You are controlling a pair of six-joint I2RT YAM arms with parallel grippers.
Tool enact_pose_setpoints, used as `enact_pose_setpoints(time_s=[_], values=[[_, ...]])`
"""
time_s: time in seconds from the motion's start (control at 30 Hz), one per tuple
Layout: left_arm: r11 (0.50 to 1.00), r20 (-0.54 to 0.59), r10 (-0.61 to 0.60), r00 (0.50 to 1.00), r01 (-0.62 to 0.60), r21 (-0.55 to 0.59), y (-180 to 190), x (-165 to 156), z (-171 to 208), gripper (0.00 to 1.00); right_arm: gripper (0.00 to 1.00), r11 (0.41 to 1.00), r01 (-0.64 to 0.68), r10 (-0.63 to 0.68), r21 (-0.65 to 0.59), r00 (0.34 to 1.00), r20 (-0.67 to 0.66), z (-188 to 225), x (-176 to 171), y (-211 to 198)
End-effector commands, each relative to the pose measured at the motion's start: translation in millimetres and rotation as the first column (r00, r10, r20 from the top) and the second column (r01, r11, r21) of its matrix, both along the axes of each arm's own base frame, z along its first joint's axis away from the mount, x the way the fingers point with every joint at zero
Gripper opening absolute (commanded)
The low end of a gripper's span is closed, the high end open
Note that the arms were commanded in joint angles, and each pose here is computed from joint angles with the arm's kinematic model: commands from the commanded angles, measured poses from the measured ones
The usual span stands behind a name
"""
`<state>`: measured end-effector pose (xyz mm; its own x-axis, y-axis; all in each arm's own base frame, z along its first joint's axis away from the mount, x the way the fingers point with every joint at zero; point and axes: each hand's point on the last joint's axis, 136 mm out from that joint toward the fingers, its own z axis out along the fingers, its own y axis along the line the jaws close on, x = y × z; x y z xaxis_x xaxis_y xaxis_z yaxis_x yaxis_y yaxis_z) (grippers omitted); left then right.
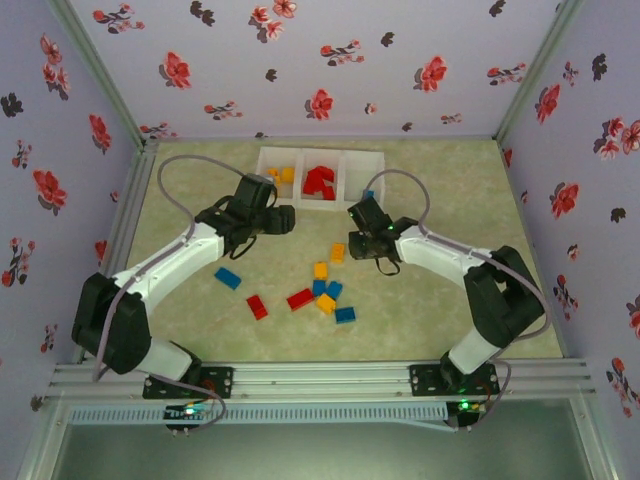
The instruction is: Sort the legos into containers by color
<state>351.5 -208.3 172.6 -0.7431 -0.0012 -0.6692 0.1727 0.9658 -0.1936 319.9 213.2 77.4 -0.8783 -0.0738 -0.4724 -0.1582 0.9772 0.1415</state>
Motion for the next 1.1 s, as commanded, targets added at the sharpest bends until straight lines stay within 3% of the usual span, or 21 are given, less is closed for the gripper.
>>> enact_pose_setpoints(time_s=[0.0,0.4,0.8,0.97,1.07], values=[[1.000,0.010,0.013,1.000,-0.013,-0.001,5,-9,7,0.76,0.28,1.000,0.001,0.000,-0.007,0.998,0.066,30,15,-5],[1.000,0.016,0.011,1.000,-0.011,0.004,14,-25,27,0.77,0.28,1.000,0.007,-0.009,0.008,0.980,0.201,94,86,-9],[1.000,-0.027,0.003,1.000,-0.003,0.005,9,-39,25,0.78,0.30,0.996,0.089,-0.087,0.004,0.969,0.231,84,178,-17],[1.000,-0.057,0.008,0.998,-0.006,0.030,12,-47,17,0.78,0.57,0.994,0.108,-0.106,0.006,0.972,0.209,72,215,-21],[0.996,-0.068,0.060,0.996,-0.056,0.063,26,-53,12,0.80,0.65,0.996,0.094,-0.093,0.004,0.975,0.203,79,217,-19]])
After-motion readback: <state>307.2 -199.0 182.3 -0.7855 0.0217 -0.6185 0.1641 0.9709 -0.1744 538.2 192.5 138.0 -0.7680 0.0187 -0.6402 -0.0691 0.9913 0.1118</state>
